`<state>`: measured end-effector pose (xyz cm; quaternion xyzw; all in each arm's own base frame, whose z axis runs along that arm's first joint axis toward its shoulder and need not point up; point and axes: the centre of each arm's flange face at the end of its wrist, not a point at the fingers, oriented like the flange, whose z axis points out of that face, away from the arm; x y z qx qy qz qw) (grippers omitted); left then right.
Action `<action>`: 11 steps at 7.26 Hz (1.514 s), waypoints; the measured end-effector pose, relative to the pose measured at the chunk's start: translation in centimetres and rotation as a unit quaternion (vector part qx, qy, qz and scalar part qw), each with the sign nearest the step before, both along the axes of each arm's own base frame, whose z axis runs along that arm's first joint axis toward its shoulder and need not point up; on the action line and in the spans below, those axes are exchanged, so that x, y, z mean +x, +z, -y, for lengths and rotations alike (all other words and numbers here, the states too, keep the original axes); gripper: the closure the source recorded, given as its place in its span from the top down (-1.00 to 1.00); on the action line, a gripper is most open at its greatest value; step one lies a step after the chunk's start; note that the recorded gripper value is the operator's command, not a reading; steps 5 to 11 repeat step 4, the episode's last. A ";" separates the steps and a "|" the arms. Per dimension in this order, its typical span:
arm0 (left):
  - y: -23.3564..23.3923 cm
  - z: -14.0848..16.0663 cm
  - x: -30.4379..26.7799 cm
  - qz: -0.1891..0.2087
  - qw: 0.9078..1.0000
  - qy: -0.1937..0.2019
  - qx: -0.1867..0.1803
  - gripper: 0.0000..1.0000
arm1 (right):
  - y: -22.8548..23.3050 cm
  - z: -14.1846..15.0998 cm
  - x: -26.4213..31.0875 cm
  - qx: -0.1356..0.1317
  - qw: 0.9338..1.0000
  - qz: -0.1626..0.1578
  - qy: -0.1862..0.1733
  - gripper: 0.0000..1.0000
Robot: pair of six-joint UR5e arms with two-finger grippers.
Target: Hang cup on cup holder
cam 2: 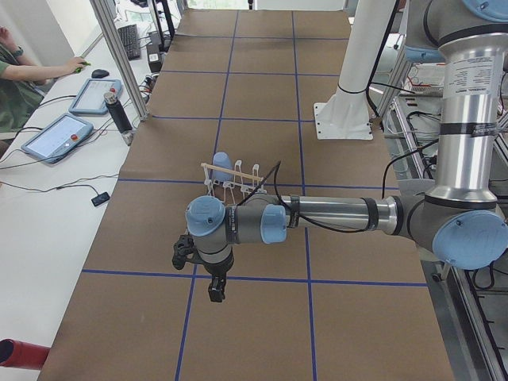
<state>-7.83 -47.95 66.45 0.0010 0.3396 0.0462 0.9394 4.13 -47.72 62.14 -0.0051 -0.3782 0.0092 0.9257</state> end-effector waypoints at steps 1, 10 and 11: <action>0.0 0.0 0.0 0.000 1.000 0.000 0.000 0.97 | 0.0 0.0 0.0 0.000 1.000 0.000 0.001 1.00; 0.0 0.1 0.0 0.000 1.000 0.000 0.000 0.97 | 0.0 0.0 0.2 0.000 1.000 0.000 0.003 1.00; 0.0 0.1 0.0 0.000 1.000 0.000 0.000 0.97 | 0.0 0.0 0.2 0.000 1.000 0.000 0.003 1.00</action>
